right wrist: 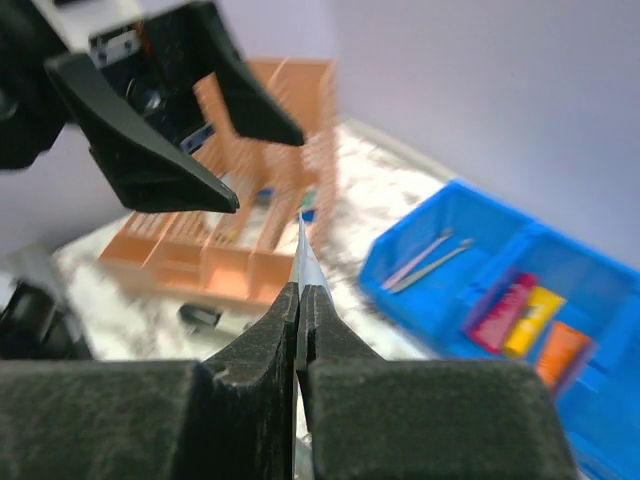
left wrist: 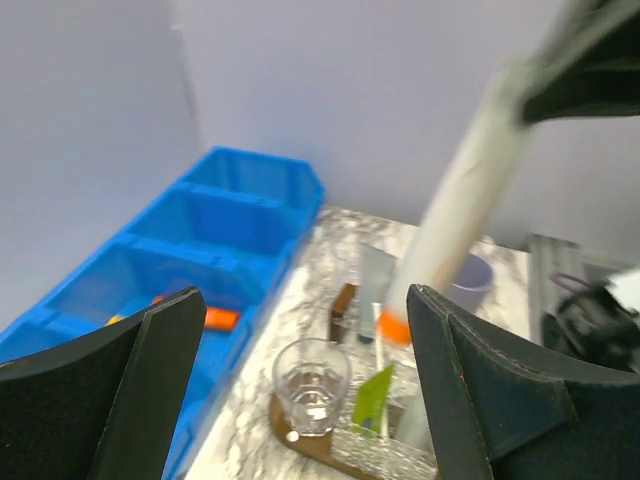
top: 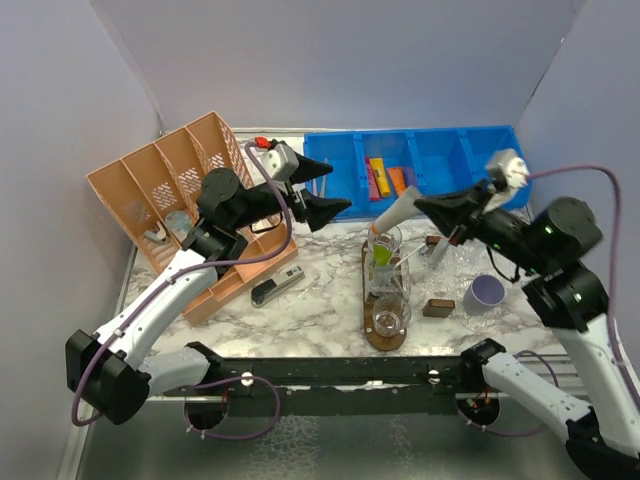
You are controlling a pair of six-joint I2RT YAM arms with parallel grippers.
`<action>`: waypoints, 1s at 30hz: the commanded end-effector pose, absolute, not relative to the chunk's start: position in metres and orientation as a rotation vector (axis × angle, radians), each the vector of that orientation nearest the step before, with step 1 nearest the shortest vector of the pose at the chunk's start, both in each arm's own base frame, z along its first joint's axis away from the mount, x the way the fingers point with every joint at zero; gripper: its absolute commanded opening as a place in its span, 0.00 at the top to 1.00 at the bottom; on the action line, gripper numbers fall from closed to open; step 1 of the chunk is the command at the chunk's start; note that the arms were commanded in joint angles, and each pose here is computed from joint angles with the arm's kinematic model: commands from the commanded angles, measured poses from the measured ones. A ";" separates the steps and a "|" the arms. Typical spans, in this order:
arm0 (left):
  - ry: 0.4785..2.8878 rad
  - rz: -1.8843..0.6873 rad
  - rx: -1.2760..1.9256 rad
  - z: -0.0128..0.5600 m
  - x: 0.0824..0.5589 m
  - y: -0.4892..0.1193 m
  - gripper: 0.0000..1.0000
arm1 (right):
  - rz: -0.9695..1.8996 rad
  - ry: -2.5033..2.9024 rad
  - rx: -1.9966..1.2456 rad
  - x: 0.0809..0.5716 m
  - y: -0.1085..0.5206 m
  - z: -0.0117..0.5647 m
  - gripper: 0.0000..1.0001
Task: Prepare toiletry sets of a toothbrush and toothpaste on the tray
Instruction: Pick up the toothpaste from the storage box, then place the toothpaste in the toothpaste holder.
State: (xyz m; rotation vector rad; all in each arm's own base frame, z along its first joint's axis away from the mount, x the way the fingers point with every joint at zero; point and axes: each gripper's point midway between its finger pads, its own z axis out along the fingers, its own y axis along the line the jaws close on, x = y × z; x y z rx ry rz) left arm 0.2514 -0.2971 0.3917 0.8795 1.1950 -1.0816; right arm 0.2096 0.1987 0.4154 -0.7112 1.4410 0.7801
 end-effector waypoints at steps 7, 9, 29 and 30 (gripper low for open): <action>1.542 -0.470 0.279 0.355 0.355 -0.208 0.09 | 0.241 1.545 0.049 0.185 0.034 0.416 0.99; 1.554 -0.451 0.250 0.352 0.357 -0.203 0.09 | 0.171 1.584 0.126 0.175 0.013 0.403 0.99; 1.533 -0.486 0.244 0.350 0.355 -0.206 0.09 | 0.244 1.643 -0.235 0.180 0.060 0.343 0.99; 1.525 -0.490 0.245 0.352 0.353 -0.206 0.09 | 0.224 1.638 -0.249 0.183 0.060 0.343 0.99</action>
